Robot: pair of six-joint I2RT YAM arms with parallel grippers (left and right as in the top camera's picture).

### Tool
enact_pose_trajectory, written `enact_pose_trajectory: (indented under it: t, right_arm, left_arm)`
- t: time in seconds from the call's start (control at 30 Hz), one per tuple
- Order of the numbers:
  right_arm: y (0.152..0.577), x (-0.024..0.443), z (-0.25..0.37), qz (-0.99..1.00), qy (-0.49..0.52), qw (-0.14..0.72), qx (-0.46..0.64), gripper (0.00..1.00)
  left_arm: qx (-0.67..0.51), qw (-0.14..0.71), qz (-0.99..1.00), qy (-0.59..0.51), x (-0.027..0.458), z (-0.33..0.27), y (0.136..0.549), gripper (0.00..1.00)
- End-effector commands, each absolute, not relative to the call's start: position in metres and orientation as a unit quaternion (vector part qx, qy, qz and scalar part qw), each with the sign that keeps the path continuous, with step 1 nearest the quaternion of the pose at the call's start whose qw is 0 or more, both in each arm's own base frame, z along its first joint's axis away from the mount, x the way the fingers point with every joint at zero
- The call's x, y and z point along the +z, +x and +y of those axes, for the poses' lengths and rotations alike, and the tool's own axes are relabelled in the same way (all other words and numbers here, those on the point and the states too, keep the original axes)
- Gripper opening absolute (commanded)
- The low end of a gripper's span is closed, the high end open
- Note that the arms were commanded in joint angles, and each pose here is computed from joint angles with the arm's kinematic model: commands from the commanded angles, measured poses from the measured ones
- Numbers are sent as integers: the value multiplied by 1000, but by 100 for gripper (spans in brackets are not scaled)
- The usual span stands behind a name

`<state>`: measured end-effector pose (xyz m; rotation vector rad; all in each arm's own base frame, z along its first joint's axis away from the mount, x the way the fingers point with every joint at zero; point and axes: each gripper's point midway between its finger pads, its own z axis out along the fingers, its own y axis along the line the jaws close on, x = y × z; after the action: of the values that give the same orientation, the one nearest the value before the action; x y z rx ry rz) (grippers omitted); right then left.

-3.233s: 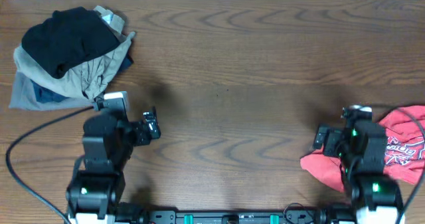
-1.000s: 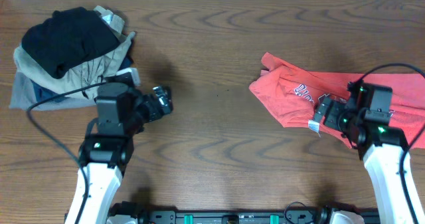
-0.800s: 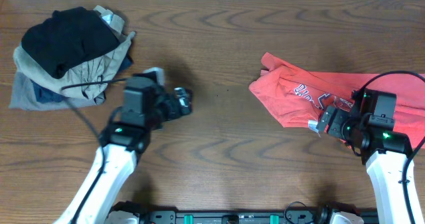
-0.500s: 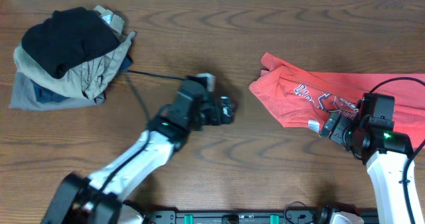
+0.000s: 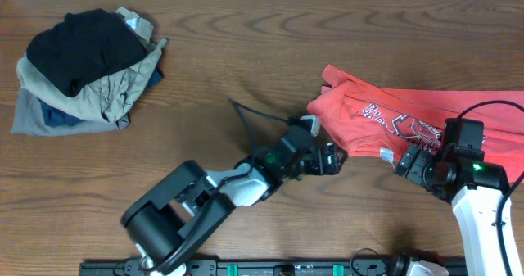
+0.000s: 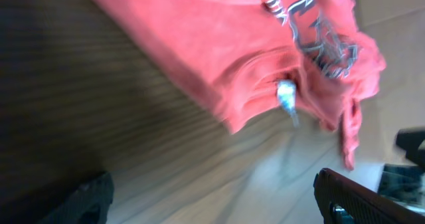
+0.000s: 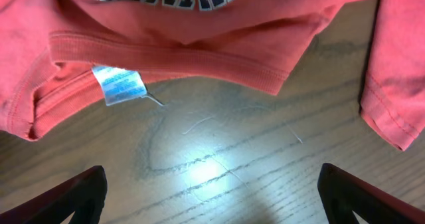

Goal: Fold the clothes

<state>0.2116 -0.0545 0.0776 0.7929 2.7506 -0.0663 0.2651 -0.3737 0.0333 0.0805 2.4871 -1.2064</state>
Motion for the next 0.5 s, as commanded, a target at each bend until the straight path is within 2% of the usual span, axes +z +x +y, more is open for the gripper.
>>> enact_pose_trajectory:
  t: [0.0,0.2,0.27,0.37,0.47]
  right_arm:
    - [210,80,-60,947,288,140,-30,99]
    - [207,79,-59,948,288,133,-31,99]
    - [207,79,-59,948,288,133,-30,99]
    - [207,79,-59,948,288,133,-30,99]
    - [207,79,-59,948,288,133,-30,99]
  left_arm:
    - [-435,131,890,-52,15,-386,267,98]
    - [-456,83,878,-120,9,-409,278,99]
    - [-459,79,875,-130,9,-414,283,93]
    - [-461,84,873,-132,10,-418,288,76]
    - [-453,103,874,-141,8,-416,294,73]
